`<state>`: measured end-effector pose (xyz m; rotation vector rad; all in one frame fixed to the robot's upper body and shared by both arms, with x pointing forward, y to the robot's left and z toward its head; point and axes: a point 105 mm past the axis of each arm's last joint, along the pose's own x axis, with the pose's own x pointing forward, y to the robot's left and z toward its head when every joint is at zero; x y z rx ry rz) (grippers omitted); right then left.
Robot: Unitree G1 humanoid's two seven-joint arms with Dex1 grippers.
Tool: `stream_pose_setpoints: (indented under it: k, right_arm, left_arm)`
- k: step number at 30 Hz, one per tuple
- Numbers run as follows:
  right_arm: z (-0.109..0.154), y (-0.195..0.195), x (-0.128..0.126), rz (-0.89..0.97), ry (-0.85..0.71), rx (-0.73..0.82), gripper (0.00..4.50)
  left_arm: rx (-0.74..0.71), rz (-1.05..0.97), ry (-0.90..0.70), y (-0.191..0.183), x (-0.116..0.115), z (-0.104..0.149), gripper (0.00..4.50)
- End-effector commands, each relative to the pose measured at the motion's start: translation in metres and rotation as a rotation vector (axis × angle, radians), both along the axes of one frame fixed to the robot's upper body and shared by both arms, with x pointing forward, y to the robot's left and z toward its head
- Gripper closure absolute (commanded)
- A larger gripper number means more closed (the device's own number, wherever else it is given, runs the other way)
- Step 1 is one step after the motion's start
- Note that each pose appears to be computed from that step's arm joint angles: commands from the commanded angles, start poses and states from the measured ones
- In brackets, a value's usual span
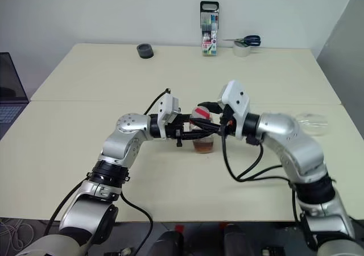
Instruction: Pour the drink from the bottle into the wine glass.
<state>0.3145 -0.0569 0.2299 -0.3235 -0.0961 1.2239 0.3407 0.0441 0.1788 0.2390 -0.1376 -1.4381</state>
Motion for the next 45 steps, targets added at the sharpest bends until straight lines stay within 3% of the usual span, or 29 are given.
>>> stream_pose_setpoints:
  k: [1, 3, 5, 6, 11, 12, 16, 23, 36, 39, 44, 45]
  right_arm:
    - [0.006, -0.005, -0.004, 0.083, -0.042, -0.061, 2.62]
    - [0.003, -0.007, -0.007, 0.098, -0.05, -0.079, 2.62]
    - [0.013, -0.012, 0.0, -0.001, -0.101, 0.004, 2.62]
    - [0.018, -0.016, 0.001, -0.041, -0.123, 0.032, 1.89]
    - [0.024, -0.022, -0.016, -0.208, -0.159, 0.112, 0.3]
    - [0.022, -0.021, -0.02, -0.225, -0.142, 0.125, 0.26]
    - [0.013, -0.019, -0.035, -0.376, -0.149, 0.195, 0.26]
    - [0.003, -0.001, -0.025, -0.569, -0.147, 0.278, 0.26]
    - [-0.001, 0.007, -0.007, -0.652, -0.125, 0.302, 0.26]
    - [0.001, 0.008, -0.007, -0.651, -0.128, 0.316, 0.89]
    - [0.003, 0.011, -0.01, -0.622, -0.142, 0.316, 2.55]
    - [0.004, 0.012, -0.011, -0.615, -0.143, 0.318, 2.58]
  left_arm:
    - [-0.017, -0.014, -0.05, -0.001, -0.001, 0.012, 2.7]
    - [-0.02, -0.005, -0.059, -0.001, 0.0, 0.013, 2.7]
    - [-0.02, 0.001, -0.062, 0.0, 0.001, 0.013, 2.7]
    - [-0.021, 0.005, -0.063, 0.0, 0.002, 0.014, 2.7]
    - [-0.034, 0.031, -0.06, 0.001, 0.008, 0.017, 2.7]
    - [-0.035, 0.033, -0.06, 0.001, 0.009, 0.018, 2.7]
    - [-0.04, 0.045, -0.06, -0.001, 0.015, 0.021, 2.7]
    - [-0.028, 0.016, -0.067, -0.005, 0.017, 0.023, 2.7]
    - [-0.025, 0.002, -0.066, -0.008, 0.016, 0.022, 2.7]
    - [-0.023, 0.001, -0.066, -0.008, 0.015, 0.02, 2.7]
    - [-0.023, 0.004, -0.064, -0.007, 0.015, 0.019, 2.7]
    - [-0.023, 0.005, -0.064, -0.007, 0.015, 0.019, 2.7]
